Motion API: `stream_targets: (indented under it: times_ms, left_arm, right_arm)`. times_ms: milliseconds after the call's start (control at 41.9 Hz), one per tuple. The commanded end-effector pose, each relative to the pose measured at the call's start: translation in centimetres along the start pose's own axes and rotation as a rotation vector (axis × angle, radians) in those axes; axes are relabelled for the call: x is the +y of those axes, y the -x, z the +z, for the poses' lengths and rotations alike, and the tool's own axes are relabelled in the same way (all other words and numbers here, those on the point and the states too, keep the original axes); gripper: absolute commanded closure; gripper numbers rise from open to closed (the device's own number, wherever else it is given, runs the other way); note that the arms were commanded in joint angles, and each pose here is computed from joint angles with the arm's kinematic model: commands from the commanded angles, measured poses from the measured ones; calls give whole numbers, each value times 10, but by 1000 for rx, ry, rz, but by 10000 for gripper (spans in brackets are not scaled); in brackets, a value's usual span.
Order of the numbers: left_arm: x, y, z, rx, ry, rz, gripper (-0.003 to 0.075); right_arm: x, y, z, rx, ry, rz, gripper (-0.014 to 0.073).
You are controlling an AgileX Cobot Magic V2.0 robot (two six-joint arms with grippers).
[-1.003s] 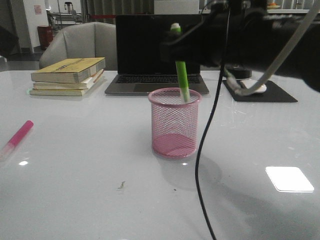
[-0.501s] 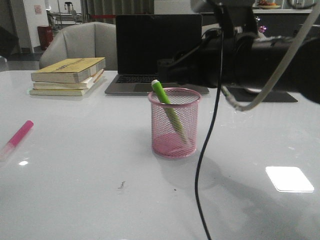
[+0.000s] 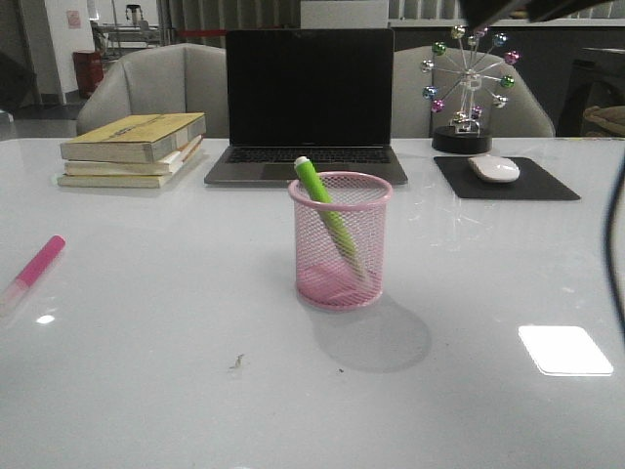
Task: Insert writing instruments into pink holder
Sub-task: 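Withdraw the right gripper away from the holder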
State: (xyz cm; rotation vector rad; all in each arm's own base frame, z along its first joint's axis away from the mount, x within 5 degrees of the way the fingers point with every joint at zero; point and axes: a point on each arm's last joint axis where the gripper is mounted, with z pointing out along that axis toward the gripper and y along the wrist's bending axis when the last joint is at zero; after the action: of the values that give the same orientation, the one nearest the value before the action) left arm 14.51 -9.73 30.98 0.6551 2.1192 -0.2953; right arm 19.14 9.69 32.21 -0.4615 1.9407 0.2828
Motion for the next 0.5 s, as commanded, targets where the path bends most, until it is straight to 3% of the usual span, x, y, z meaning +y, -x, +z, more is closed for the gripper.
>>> stream_targets:
  times_ms: [0, 263, 477]
  left_arm:
    - [-2, 15, -6, -103, -10, 3, 287]
    - [-2, 15, -6, -103, -10, 3, 287]
    - [-1, 15, -6, -105, -8, 4, 284]
  right_arm:
    - [-1, 7, -34, -7, -3, 26, 153]
    - [-3, -9, -87, 97, -16, 47, 153]
    - [-4, -15, -98, 129, -21, 49, 153]
